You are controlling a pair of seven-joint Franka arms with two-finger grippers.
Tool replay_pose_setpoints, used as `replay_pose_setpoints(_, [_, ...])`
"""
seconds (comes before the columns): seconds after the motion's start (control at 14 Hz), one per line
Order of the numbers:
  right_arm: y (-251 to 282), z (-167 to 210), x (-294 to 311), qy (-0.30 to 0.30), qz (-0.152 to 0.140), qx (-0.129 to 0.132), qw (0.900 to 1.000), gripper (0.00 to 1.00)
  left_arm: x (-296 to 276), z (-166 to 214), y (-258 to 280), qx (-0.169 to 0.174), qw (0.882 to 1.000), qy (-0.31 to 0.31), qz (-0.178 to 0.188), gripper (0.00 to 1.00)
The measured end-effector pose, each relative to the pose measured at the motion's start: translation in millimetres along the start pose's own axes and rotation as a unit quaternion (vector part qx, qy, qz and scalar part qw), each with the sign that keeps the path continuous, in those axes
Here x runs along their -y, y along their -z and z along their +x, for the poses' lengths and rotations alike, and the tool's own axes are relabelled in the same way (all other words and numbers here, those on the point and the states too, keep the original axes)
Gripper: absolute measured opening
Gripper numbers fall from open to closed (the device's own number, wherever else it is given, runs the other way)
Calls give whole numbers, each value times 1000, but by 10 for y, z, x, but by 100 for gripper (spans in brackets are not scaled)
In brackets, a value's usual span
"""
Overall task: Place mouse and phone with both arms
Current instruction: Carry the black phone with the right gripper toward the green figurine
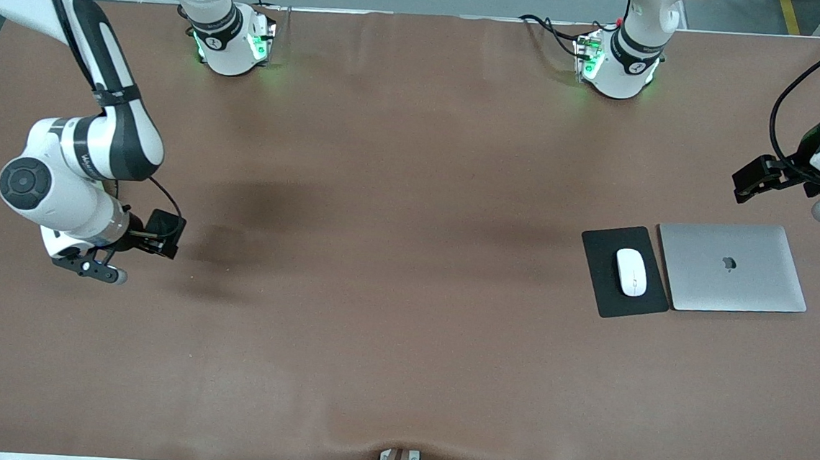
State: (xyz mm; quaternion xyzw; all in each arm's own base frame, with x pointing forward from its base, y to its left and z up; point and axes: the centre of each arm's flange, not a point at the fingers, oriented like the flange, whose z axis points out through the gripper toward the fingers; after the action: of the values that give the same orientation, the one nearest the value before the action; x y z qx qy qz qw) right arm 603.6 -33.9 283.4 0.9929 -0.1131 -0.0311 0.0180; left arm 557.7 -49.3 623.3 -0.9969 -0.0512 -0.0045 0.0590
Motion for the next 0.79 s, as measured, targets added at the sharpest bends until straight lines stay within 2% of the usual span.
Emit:
replay_pose_setpoints(0.14, [-188, -27, -529, 23, 4, 8, 1000, 80, -3, -1, 1, 0, 1000, 0, 0, 100])
replay_pose_setpoints(0.21, [-271, -49, -703, 32, 7, 1, 999, 80, -9, -3, 2, 0, 1000, 0, -3, 100])
replay_pose_setpoints(0.36, [-426, -95, -822, 54, 13, -29, 998, 80, -44, -17, 16, 3, 1000, 0, -19, 100])
replay_pose_setpoints(0.57, [-623, -121, -1002, 87, 18, -49, 995, 80, -80, -59, 80, 1, 999, -1, -37, 100])
replay_pose_setpoints(0.79, [-810, -135, -1247, 76, 23, -43, 996, 80, -78, -97, 123, 1, 999, -14, -39, 100])
